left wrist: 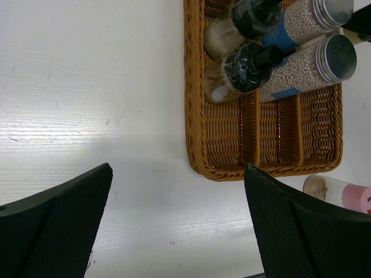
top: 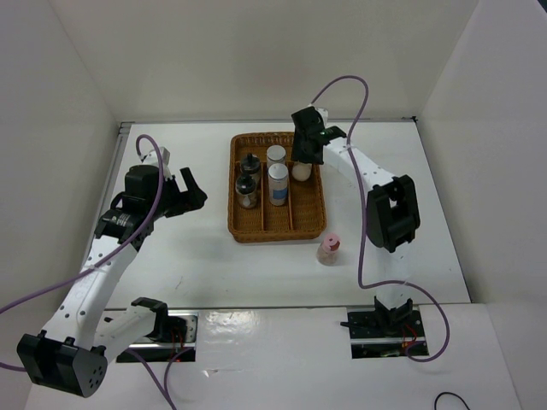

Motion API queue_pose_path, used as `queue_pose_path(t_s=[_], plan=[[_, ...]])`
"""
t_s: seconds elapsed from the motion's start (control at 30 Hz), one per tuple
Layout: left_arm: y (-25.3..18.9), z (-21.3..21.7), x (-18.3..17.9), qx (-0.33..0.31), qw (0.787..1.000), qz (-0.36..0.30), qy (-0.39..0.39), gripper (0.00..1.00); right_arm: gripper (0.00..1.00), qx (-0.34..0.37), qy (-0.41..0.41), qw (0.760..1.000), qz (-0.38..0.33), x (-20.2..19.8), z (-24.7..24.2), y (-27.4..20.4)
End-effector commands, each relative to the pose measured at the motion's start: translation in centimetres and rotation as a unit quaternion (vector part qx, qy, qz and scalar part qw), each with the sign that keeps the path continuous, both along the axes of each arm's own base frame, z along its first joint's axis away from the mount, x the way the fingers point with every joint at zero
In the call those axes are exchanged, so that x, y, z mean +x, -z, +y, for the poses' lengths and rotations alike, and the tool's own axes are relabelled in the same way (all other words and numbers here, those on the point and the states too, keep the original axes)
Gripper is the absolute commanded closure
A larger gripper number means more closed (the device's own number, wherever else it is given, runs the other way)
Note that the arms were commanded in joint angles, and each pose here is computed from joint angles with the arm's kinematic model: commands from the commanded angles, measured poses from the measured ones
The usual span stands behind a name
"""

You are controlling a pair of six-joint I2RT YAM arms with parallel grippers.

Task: Organize the condiment bottles

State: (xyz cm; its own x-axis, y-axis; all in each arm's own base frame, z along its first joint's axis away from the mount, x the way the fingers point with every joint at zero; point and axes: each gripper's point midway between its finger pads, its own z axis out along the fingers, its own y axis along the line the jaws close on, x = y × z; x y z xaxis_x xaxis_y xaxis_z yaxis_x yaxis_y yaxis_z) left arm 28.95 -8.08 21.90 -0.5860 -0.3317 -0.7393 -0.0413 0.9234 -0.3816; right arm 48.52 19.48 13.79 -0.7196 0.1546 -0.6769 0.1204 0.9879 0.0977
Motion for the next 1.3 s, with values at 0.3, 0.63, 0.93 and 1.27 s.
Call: queue_pose_path(t_s=[0.3, 0.63, 0.93, 1.27], plan=[[-0.5, -0.2, 0.4, -0.007, 1.0, -0.013, 0.006, 0.0, 0.48, -0.029, -0.004, 1.0, -0.008, 1.0, -0.6, 1.1], [-0.8, -0.2, 0.3, -0.008, 1.0, -0.017, 0.006, 0.0, 0.05, -0.049, 0.014, 0.999, -0.015, 0.3, -2.0, -1.4], [-1.2, -0.2, 0.3, -0.01, 1.0, -0.026, 0.006, 0.0, 0.02, -0.032, 0.037, 0.997, -0.053, -6.9, -5.5, -9.1], [-1.1, -0.4, 0.1, -0.012, 1.0, -0.026, 0.01, 0.0, 0.02, 0.168, -0.051, 0.984, -0.024, -24.4, -2.9, -6.5]])
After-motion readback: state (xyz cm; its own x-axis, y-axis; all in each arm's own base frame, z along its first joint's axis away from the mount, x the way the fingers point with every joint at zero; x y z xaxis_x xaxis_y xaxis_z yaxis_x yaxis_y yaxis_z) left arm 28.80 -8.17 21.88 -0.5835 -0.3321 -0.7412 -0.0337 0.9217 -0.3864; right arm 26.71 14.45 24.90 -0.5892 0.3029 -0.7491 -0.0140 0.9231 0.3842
